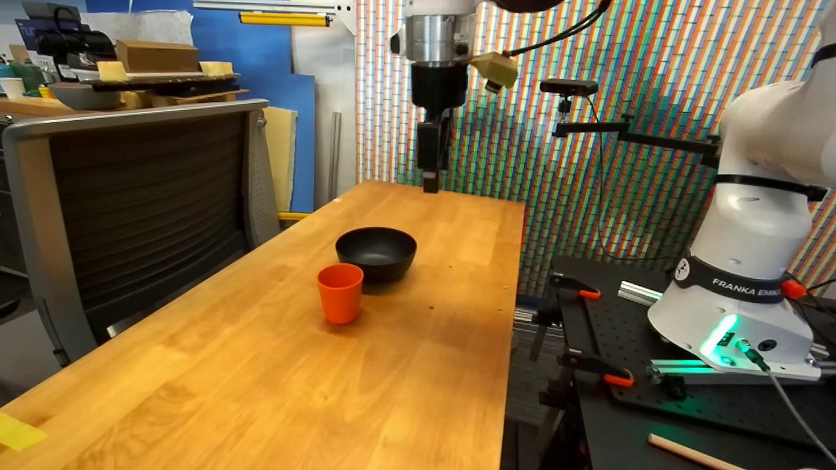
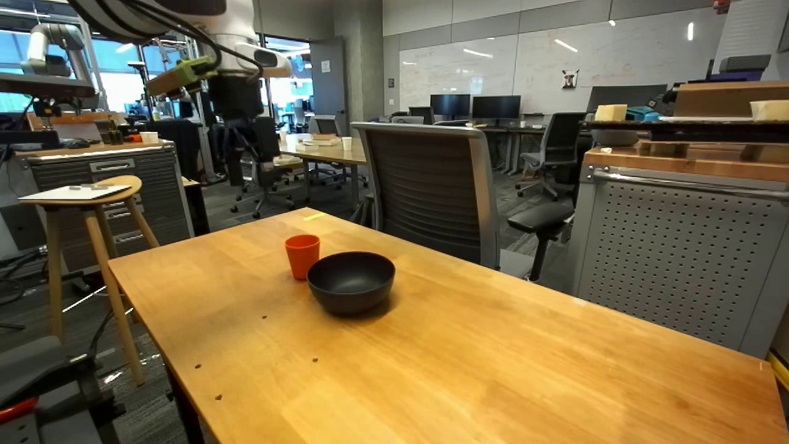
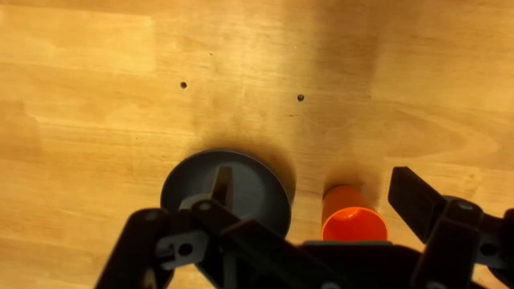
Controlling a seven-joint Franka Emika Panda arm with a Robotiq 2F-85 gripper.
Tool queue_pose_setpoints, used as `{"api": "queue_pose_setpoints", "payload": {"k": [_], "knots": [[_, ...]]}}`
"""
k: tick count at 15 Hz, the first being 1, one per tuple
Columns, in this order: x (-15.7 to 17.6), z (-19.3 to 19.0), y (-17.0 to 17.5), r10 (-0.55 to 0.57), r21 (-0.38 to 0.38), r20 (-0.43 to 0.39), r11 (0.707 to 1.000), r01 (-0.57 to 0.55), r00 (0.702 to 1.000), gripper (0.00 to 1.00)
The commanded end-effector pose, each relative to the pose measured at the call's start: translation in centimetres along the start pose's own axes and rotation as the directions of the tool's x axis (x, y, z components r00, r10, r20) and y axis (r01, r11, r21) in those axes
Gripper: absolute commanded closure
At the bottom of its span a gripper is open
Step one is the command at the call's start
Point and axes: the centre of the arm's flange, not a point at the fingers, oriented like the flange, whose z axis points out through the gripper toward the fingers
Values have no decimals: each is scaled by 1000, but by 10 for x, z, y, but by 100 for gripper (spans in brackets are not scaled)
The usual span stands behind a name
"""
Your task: Move the bowl and cup towards you then put the cup in the bowl
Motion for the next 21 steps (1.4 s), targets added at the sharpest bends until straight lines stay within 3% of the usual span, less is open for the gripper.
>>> {"api": "queue_pose_setpoints", "payload": {"k": [1, 3, 6, 13, 14, 16, 21], "knots": [[84, 18, -36, -20, -73, 10, 997, 20, 1000, 0], [116, 36, -51, -22, -133, 0, 991, 22, 1000, 0], [163, 69, -70, -36, -165, 19, 985, 39, 999, 0], [211, 141, -56, 21, -113, 134, 994, -6, 991, 0], [213, 148, -51, 33, -100, 153, 995, -17, 988, 25], [212, 157, -44, 51, -74, 195, 997, -37, 980, 32], [199, 166, -40, 77, 46, 276, 995, -93, 958, 74]]}}
